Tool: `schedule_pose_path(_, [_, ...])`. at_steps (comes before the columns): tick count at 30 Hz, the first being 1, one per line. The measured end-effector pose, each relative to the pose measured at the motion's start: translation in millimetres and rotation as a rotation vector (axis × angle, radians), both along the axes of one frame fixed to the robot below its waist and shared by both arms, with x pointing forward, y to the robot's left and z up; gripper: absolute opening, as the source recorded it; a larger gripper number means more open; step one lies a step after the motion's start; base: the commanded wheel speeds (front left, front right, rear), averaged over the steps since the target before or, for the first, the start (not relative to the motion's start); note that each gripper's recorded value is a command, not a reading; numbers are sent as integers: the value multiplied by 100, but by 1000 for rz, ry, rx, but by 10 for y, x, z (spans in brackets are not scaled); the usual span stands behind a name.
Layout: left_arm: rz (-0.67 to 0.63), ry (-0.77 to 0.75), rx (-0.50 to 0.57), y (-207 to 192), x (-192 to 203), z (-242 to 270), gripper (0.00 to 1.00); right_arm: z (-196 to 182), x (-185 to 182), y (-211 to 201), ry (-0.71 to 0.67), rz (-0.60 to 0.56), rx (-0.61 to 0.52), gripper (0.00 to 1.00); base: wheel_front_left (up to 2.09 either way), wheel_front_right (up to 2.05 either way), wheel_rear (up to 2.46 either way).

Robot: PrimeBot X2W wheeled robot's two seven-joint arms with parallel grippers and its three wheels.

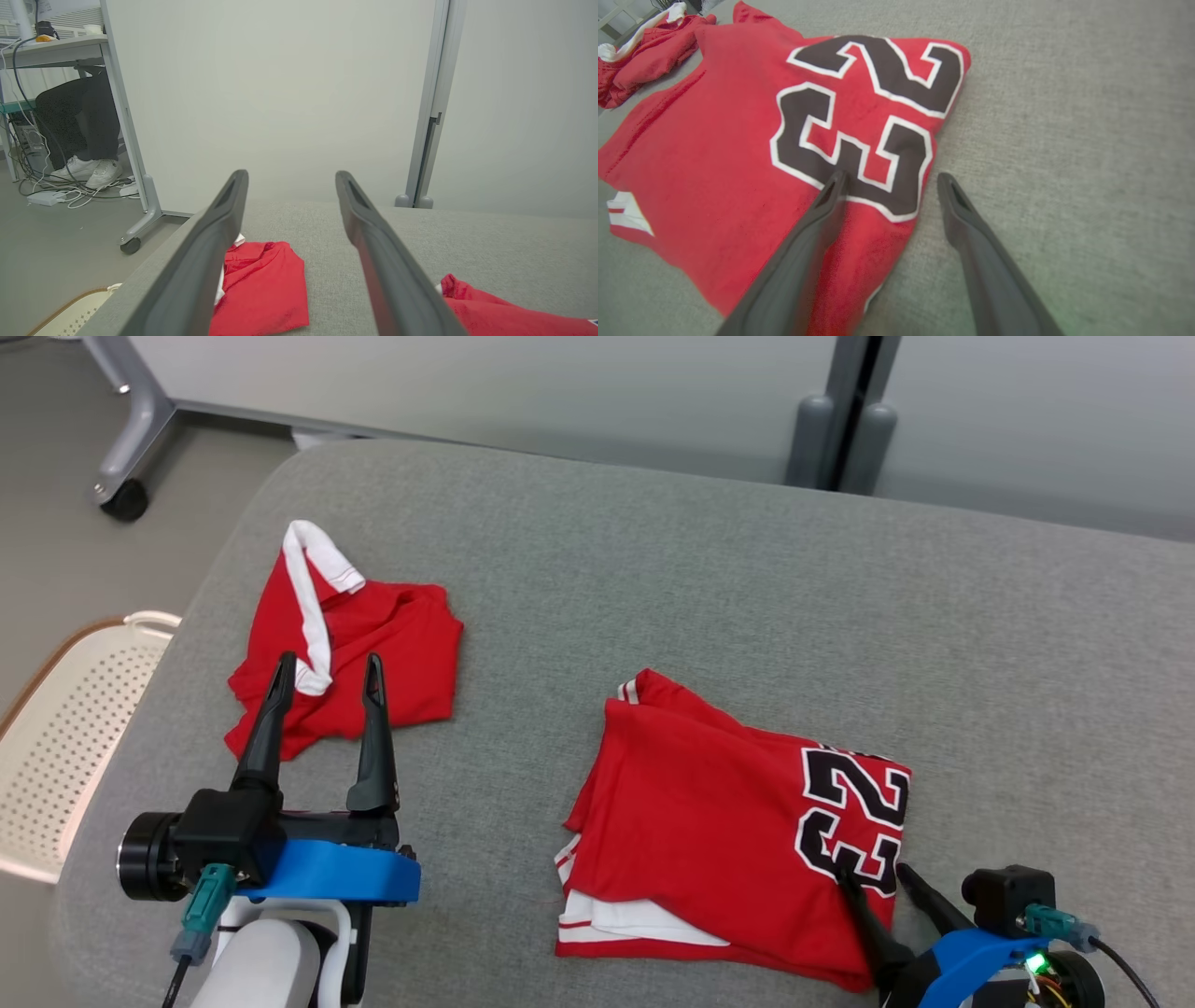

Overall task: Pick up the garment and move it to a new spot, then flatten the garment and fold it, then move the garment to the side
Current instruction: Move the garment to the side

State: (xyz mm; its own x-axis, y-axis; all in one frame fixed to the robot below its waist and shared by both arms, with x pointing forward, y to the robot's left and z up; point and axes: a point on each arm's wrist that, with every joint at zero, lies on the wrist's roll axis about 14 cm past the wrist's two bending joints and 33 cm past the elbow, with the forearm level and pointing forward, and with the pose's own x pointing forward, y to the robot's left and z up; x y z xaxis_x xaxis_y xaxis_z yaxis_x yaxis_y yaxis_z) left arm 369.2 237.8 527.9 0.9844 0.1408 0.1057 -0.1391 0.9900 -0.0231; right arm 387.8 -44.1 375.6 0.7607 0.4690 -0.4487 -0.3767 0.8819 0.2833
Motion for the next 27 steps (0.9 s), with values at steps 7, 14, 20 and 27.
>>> schedule_pose_path(7, [30, 3, 12, 89, -50, -21, 100, -48, 45, 59, 15, 6, 10, 0, 0, 0, 0])
schedule_pose_path(14, [-25, 31, 9, -85, 67, -156, 100, 138, 143, -287, -78, -61, -19, 0, 0, 0, 0])
schedule_pose_path(20, [-158, 64, -18, -525, 324, -338, 100, 210, 147, -872, -105, -175, -79, 0, 0, 0, 0])
schedule_pose_path(27, [-357, 55, -45, -1207, 621, -393, 100, 358, 154, -1677, -139, -346, -165, 0, 0, 0, 0])
